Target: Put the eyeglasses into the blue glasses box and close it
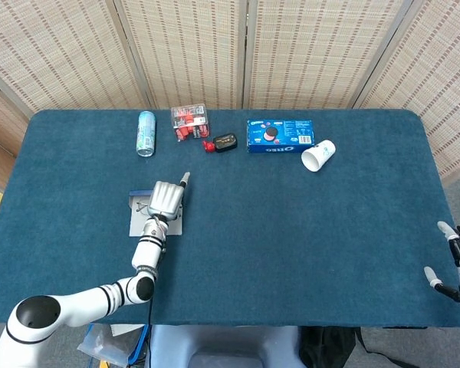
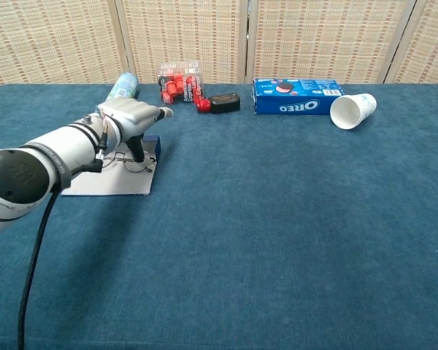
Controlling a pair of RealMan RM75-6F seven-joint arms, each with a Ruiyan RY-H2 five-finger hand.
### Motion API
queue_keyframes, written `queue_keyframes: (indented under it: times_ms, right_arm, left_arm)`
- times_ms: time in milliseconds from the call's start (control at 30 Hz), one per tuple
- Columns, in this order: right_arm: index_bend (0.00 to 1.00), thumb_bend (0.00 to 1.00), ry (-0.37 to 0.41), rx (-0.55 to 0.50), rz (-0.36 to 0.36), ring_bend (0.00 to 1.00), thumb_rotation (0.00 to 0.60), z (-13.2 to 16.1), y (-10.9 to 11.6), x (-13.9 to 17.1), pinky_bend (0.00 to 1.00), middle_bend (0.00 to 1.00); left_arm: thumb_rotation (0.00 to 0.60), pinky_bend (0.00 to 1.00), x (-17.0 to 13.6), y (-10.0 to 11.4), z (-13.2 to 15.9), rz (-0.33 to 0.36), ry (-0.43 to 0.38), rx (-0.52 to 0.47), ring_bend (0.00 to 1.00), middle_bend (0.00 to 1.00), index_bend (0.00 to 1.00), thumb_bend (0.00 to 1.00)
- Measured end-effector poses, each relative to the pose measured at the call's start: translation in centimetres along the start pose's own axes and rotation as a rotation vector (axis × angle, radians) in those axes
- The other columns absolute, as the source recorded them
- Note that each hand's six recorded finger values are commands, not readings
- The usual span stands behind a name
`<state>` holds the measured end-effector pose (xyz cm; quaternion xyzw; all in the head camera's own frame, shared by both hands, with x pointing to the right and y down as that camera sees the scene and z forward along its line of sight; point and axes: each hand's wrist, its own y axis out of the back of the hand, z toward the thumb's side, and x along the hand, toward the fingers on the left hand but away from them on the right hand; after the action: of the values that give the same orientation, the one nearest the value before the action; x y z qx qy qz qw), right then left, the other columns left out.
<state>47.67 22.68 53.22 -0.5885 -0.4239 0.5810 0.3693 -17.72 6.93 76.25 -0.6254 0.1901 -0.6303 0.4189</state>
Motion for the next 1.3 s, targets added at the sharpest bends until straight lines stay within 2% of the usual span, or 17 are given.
queue_keyframes:
  times_ms: [267, 500, 867, 1133, 1300]
  right_arm:
    - [0.07, 0.28, -0.002, 0.001, -0.001, 0.10, 0.600, 0.1, 0.1, 0.0, 0.15, 0.19]
    - [0.07, 0.28, 0.003, 0.001, 0.001, 0.10, 0.600, 0.2, 0.0, -0.1, 0.15, 0.19]
    - [0.07, 0.28, 0.013, 0.000, 0.002, 0.10, 0.600, 0.5, -0.1, -0.2, 0.15, 0.19]
    - [0.07, 0.28, 0.008, 0.003, -0.003, 0.10, 0.600, 0.5, 0.1, 0.0, 0.15, 0.19]
    - [0.07, 0.28, -0.001, 0.004, -0.002, 0.10, 0.600, 0.3, 0.1, 0.2, 0.15, 0.19]
  left_arm:
    - [0.600, 1.00, 0.5, 0.0, -1.1, -0.006, 0.032, -0.021, 1.00, 1.00, 0.00, 0.25]
    - [0.600, 1.00, -0.5, 0.1, -1.6, -0.002, 0.007, -0.062, 1.00, 1.00, 0.00, 0.25]
    - [0.600, 1.00, -1.2, -1.0, -4.7, -0.006, 0.038, 0.007, 1.00, 1.00, 0.00, 0.25]
    - [0.600, 1.00, -0.6, -1.5, -5.2, -0.014, 0.056, 0.034, 1.00, 1.00, 0.00, 0.25]
    - [0.600, 1.00, -0.1, -1.1, -5.3, 0.004, 0.068, 0.034, 1.00, 1.00, 0.00, 0.25]
